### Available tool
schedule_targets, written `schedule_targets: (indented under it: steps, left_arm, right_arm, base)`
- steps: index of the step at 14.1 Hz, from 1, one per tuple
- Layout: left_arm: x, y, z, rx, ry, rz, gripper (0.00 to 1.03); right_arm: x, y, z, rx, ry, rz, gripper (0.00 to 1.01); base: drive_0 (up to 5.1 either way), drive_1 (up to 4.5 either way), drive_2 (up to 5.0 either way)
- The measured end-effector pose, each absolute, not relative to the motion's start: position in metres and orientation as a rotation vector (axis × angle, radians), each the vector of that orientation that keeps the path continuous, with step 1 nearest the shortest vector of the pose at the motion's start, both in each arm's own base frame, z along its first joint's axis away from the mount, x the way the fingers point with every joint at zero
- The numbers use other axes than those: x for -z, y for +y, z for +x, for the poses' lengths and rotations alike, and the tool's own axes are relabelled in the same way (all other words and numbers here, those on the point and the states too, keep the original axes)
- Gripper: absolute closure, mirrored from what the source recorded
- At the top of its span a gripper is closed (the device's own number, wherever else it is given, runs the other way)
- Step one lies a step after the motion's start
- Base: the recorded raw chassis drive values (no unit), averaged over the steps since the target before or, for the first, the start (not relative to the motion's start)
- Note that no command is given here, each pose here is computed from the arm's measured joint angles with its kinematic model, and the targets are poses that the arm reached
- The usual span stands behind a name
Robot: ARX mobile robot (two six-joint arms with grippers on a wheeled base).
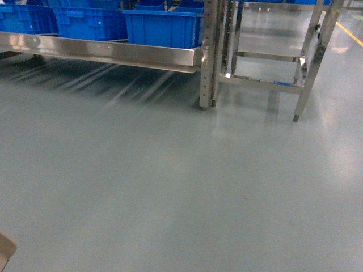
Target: Place part in tray to right shelf
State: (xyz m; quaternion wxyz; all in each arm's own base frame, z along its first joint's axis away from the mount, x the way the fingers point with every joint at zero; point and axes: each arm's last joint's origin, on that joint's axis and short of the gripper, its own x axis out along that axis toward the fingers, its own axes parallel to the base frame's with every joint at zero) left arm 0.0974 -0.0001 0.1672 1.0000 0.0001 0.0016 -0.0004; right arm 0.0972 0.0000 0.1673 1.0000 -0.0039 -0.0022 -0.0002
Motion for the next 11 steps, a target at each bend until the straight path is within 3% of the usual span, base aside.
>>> schedule_targets:
  steps: [11]
  left_arm:
    - [-0.1669,-0.0001,0.0974,0.0,0.006,0.0,0.91]
  right_arm:
    - [-0.1676,0.0,0.0972,0.0,-0.007,-0.008,0.03]
  base:
    - [4.5,-4.12,1.0]
